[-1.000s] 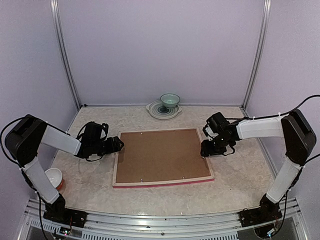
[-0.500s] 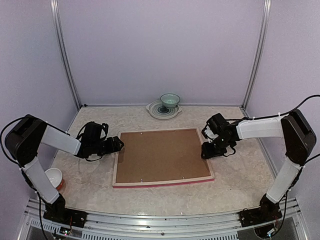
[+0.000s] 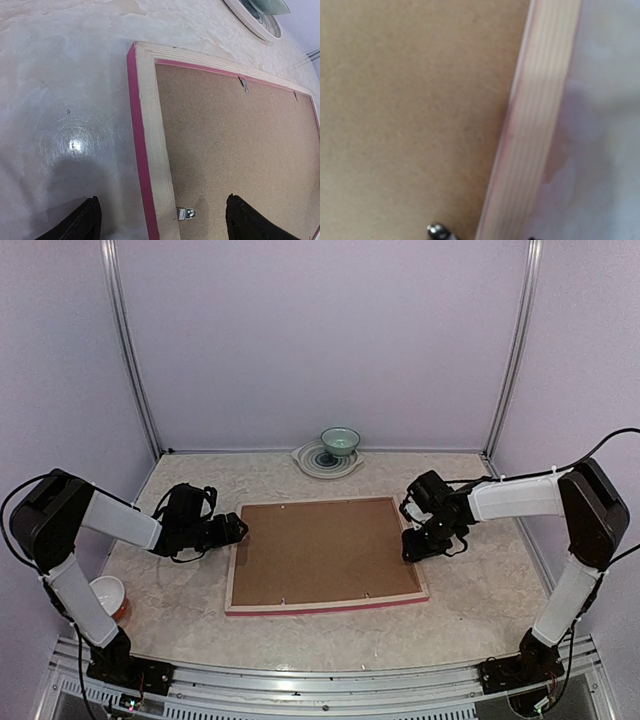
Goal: Put the photo into the frame
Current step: Press the fastener onto the backboard.
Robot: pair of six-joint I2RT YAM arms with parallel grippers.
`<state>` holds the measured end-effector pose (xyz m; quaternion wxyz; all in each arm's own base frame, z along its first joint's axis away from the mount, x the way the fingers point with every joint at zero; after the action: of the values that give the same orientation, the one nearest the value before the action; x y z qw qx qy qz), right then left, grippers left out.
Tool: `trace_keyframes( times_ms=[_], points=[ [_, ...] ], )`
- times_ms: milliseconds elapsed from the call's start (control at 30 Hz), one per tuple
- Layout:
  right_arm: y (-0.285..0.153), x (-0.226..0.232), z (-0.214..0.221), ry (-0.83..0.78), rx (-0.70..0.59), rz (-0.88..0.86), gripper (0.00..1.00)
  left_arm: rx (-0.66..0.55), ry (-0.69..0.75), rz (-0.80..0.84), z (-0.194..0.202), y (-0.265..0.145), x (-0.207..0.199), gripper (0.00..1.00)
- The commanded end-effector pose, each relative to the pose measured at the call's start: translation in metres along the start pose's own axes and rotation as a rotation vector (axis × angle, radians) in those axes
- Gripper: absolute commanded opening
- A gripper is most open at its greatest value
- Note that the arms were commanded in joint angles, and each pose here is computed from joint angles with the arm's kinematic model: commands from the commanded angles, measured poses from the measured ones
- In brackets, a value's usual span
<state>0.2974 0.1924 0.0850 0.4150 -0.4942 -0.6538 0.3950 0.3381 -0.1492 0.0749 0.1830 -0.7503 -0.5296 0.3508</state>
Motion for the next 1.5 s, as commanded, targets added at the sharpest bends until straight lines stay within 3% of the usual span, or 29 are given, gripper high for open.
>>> trace_keyframes(
  times_ms=[0, 567, 933, 1467],
  points=[
    [0.011, -0.004, 0.01, -0.019, 0.039, 0.072, 0.38, 0.036, -0.019, 0.0, 0.008, 0.004, 0.004, 0.85],
    [-0.002, -0.009, 0.0, 0.0, -0.033, 0.125, 0.25, 0.041, -0.021, 0.003, 0.009, 0.004, 0.004, 0.85],
    [-0.017, 0.01, -0.007, -0.032, -0.035, -0.027, 0.35, 0.037, -0.02, 0.004, 0.008, 0.003, 0.003, 0.85],
    [0.007, 0.006, -0.015, 0.09, -0.04, -0.003, 0.38, 0.032, -0.018, 0.002, 0.007, 0.002, 0.003, 0.85]
  ],
)
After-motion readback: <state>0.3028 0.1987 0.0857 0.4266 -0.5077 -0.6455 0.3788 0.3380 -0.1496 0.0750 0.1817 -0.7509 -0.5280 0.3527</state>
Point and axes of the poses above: each gripper's point midway between its finger pads, its own y axis out along the fingers, its own x axis along the line the jaws close on, z = x × y, the point moved 6 cm from there along -y, back along the fingers, and after that the axes turned 10 degrees about y, right-handed, at the moved point
